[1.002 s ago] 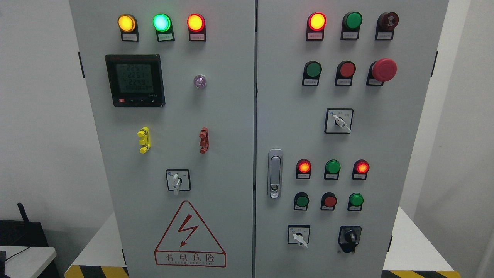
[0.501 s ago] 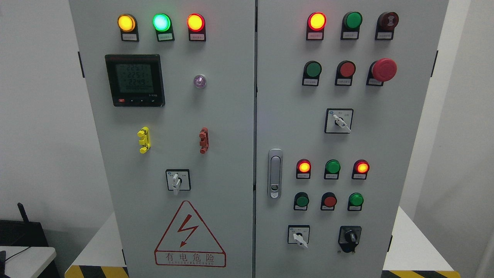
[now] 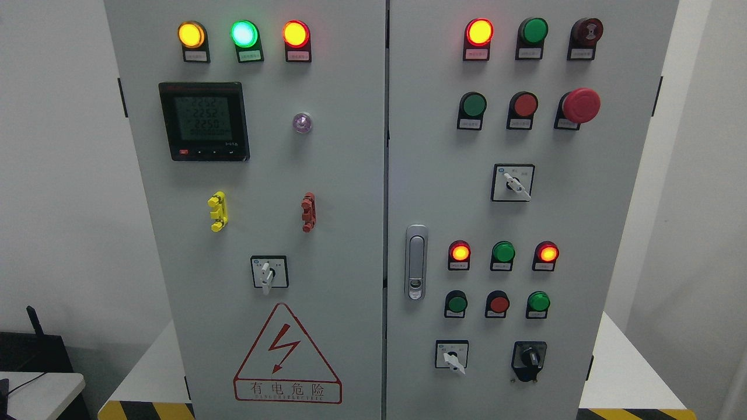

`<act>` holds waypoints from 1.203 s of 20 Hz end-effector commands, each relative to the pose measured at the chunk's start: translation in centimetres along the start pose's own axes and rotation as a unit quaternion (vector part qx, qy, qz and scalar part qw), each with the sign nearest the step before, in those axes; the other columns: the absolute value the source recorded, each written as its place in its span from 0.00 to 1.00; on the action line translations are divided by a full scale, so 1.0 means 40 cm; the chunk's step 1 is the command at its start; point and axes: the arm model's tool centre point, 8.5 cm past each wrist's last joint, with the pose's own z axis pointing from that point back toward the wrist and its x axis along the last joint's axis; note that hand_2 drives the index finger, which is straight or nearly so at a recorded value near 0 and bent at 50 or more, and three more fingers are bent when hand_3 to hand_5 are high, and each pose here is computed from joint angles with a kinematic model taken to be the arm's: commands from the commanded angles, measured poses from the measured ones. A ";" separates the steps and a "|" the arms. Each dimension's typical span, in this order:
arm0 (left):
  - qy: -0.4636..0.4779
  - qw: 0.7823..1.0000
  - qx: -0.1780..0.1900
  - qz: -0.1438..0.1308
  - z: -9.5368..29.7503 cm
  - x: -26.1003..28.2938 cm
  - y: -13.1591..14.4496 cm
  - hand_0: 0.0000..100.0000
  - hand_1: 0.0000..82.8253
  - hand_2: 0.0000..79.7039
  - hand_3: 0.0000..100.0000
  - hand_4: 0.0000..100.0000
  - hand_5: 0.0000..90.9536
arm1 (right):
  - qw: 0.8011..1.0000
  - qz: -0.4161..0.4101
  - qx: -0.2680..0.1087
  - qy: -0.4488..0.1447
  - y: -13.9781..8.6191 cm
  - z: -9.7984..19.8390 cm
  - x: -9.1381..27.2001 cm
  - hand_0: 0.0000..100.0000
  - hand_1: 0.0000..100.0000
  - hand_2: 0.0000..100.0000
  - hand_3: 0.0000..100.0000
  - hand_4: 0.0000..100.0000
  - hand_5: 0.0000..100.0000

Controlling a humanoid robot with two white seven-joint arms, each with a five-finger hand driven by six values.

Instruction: Turn on light switch 1

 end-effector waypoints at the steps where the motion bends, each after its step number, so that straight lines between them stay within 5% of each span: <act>1: -0.077 0.993 -0.056 0.063 -0.066 0.204 -0.216 0.34 0.17 0.44 0.56 0.66 0.48 | 1.000 0.013 0.002 -0.002 0.004 0.001 -0.001 0.12 0.39 0.00 0.00 0.00 0.00; 10: -0.073 0.989 -0.048 0.122 -0.110 0.313 -0.326 0.34 0.24 0.45 0.58 0.67 0.51 | 1.000 0.013 0.001 -0.003 0.001 0.000 0.002 0.12 0.39 0.00 0.00 0.00 0.00; 18: -0.044 0.993 0.022 0.106 -0.156 0.347 -0.322 0.36 0.29 0.47 0.58 0.67 0.50 | 1.000 0.013 0.001 -0.003 0.001 0.000 0.002 0.12 0.39 0.00 0.00 0.00 0.00; 24: -0.021 0.993 0.029 0.114 -0.175 0.393 -0.363 0.36 0.33 0.48 0.62 0.69 0.53 | 1.000 0.013 0.002 -0.002 0.002 0.000 -0.001 0.12 0.39 0.00 0.00 0.00 0.00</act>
